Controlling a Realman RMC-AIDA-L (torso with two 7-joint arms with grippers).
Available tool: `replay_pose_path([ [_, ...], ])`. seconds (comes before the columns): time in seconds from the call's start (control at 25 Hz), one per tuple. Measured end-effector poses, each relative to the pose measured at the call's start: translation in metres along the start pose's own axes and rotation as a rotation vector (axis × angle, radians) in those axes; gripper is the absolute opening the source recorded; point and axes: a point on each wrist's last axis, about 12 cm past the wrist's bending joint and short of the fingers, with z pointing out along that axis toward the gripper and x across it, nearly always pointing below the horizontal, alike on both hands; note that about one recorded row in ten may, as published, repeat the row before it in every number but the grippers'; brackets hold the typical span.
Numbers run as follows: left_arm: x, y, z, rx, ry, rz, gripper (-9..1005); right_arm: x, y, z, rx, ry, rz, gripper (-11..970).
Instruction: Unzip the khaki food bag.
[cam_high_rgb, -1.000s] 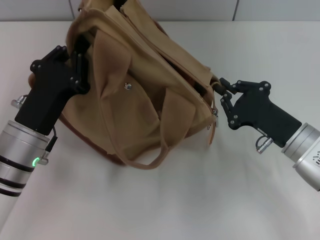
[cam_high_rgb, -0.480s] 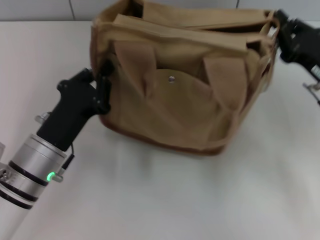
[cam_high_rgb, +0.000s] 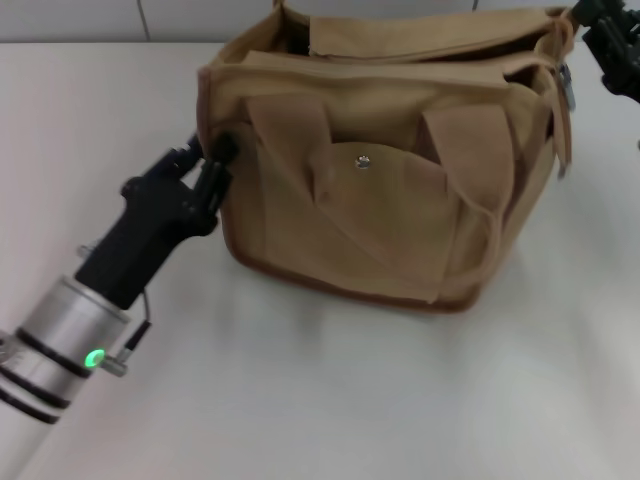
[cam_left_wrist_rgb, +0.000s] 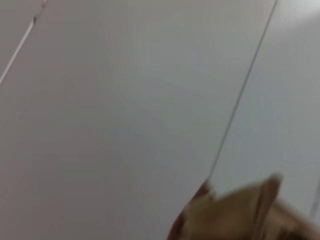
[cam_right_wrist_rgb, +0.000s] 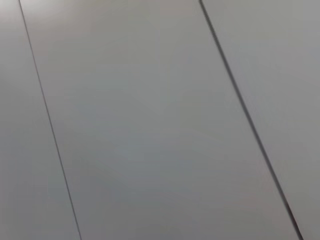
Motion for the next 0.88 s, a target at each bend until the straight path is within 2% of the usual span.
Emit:
replay_pose_path([
  [0.08,-0.013,0.003,-0.011,0.066,-0.059,0.058,315,-0.006,0.0,-0.017,-0.025,-0.04,0.026,274],
  [0.2,-0.022,0.004,-0.019,0.122,-0.1,0.102,421,-0.013,0.001,-0.03,-0.076,-0.062,0.042,395],
  [0.28,-0.045,0.019,-0.04,0.2,-0.119,0.217,492,-0.021,0.005,-0.044,-0.166,-0.045,0.045,476],
  [0.36,-0.051,0.023,-0.045,0.22,-0.104,0.235,556,-0.026,0.012,-0.057,-0.297,0.013,0.039,557],
  [0.4,-0.058,0.029,-0.051,0.24,-0.083,0.249,585,-0.028,0.017,-0.064,-0.381,0.066,0.027,597],
  [0.44,-0.075,0.041,-0.063,0.333,0.023,0.267,614,-0.029,0.021,-0.068,-0.439,0.096,0.019,611],
  [0.48,-0.084,0.045,-0.068,0.395,0.086,0.267,643,-0.03,0.032,-0.078,-0.586,0.164,0.004,625],
  [0.52,-0.084,0.045,-0.068,0.395,0.086,0.267,672,-0.03,0.032,-0.078,-0.586,0.164,0.004,639],
  [0.56,-0.084,0.045,-0.068,0.395,0.086,0.267,701,-0.029,0.039,-0.084,-0.667,0.188,-0.009,653],
  [0.64,-0.094,0.045,-0.077,0.562,0.215,0.236,738,-0.026,0.05,-0.091,-0.774,0.215,-0.022,682],
  [0.68,-0.094,0.044,-0.077,0.587,0.234,0.23,745,-0.021,0.057,-0.092,-0.839,0.24,-0.025,696],
  [0.76,-0.092,0.041,-0.076,0.653,0.291,0.219,760,-0.018,0.059,-0.091,-0.858,0.256,-0.024,724],
  [0.8,-0.092,0.041,-0.076,0.653,0.291,0.219,768,-0.015,0.062,-0.089,-0.877,0.273,-0.02,738],
  [0.88,-0.087,0.036,-0.068,0.732,0.354,0.201,783,-0.011,0.066,-0.083,-0.915,0.305,-0.017,752],
])
